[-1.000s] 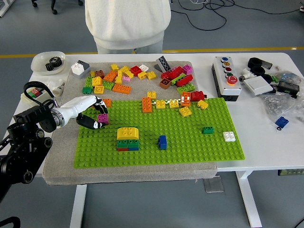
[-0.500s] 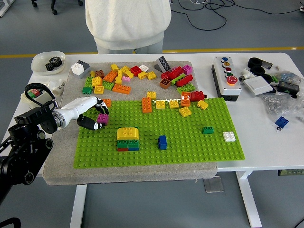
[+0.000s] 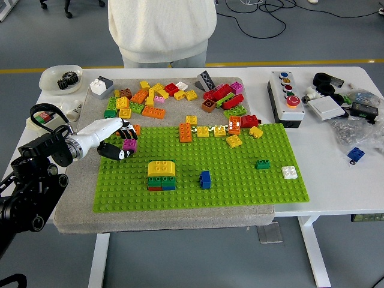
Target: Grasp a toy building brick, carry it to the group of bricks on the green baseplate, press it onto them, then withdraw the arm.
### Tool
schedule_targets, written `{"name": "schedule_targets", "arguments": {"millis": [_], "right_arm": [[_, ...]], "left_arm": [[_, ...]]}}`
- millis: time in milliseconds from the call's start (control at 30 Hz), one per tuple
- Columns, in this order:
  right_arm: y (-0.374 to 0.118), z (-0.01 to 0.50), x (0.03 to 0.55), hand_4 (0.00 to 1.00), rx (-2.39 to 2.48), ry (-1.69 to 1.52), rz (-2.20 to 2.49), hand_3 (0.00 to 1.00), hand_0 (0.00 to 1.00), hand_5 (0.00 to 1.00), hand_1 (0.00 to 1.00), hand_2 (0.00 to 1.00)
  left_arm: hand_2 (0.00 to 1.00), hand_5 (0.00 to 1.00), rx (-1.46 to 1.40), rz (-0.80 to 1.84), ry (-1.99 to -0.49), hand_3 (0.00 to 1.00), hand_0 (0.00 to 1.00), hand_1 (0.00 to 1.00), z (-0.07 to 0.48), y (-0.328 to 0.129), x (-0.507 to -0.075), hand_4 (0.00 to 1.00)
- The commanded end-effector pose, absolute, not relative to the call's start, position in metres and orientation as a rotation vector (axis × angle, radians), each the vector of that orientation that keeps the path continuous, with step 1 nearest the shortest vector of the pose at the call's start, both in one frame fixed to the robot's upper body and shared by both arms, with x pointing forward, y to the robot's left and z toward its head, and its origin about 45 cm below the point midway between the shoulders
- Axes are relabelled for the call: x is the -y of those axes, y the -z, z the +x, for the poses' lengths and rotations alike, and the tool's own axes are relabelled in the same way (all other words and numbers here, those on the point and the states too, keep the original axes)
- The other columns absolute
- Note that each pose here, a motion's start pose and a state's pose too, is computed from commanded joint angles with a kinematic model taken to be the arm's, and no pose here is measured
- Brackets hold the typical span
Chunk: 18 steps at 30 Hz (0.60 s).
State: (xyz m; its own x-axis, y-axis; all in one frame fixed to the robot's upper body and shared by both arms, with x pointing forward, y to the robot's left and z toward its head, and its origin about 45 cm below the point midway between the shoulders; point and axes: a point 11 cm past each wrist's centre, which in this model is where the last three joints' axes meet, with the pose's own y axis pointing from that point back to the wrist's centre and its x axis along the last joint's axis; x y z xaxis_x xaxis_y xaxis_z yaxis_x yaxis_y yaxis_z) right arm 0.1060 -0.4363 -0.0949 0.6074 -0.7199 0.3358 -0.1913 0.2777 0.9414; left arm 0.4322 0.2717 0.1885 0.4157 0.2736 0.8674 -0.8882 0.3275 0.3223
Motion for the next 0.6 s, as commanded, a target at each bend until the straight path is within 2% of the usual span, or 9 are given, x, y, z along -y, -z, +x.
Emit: {"name": "schedule_targets", "arguments": {"millis": [600], "right_arm": [[0.095,0.104,0.437,0.899,0.896,0.433,1.269,0.636,0.750,0.467,0.651,0.726]], "left_arm": [[0.507,0.002,0.850,0.887,-0.900,0.539,0.860,0.575,0.432,-0.216,-0.268,0.718]]}}
